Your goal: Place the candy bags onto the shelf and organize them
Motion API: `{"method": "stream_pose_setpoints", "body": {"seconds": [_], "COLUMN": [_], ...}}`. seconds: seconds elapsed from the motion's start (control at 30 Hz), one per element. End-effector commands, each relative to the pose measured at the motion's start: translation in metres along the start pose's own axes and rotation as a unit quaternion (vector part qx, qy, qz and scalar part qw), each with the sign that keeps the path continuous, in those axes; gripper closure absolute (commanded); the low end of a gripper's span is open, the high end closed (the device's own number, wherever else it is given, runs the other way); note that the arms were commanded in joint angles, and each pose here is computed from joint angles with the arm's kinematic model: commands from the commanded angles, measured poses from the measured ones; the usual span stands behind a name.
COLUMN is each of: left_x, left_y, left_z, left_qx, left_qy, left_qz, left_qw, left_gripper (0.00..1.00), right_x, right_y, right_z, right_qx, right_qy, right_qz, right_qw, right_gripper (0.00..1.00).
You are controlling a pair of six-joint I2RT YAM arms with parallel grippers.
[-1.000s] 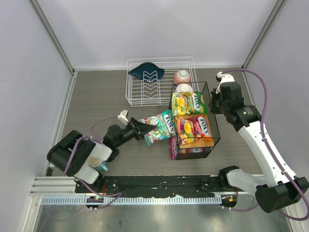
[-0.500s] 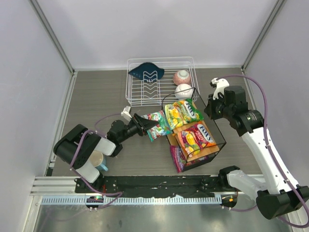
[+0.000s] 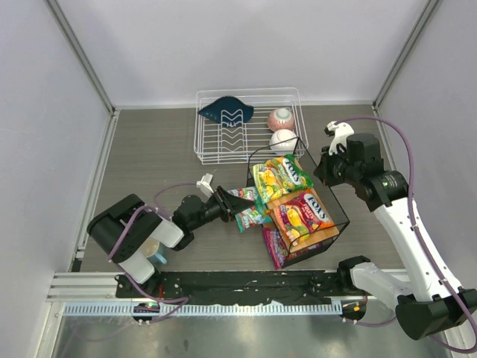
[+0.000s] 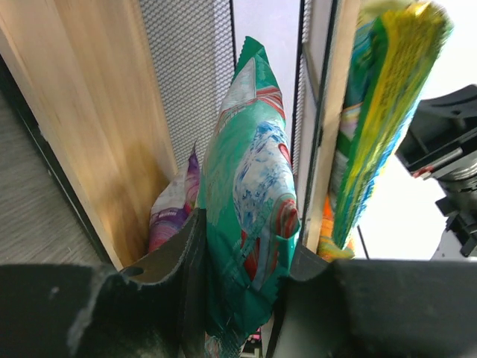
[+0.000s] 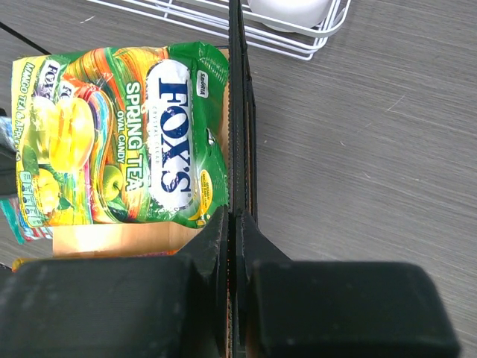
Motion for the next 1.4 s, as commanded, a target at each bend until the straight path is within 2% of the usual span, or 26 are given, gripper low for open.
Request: {"method": "stream_pose_setpoints", "body": {"seconds": [0.0,0.4,0.73,1.37], "left_x": [-0.020,-0.029,-0.022,-0.022], "left_y": [-0.005,-0.034,-0.045,-0.070], "left_z": [-0.055,-0.052,-0.034,-0.015], "left_qx": [0.126,0.120,0.094,0.075], "left_qy": [-0.050,-0.044,-0.028,-0.001], "left_qz": [-0.068,-0.091,-0.089,-0.094], "left_qw": [0.988,0.988,0.991,0.993], "left_gripper": [1.00,1.00,1.00,1.00], "right_x": [-0.010,-0.015,-0.021,-0.022], "right_y": [0.002,0.002,-0.004,-0.007], "right_z": [0.009,0.009,0.008,0.007], "right_qx": [-0.020,-0.017,-0.006,-0.002], "right_qy": [-0.014,-0.030,-0.070,-0.091], "right_qz": [-0.029,-0.043,-0.062,-0.074], "right_qw": [0.999,0.999,0.996,0.993], "right_gripper": [0.99,0.99,0.99,0.99]}}
Point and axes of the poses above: each gripper's point midway between its finger pads, its own y axis back along the fingers, its own z axis along the line the jaws close on, x = y × z, the point moved 3 cm from there along y, back along the fingers, and after that the axes turned 14 degrees about -y, right-handed, at the moved point
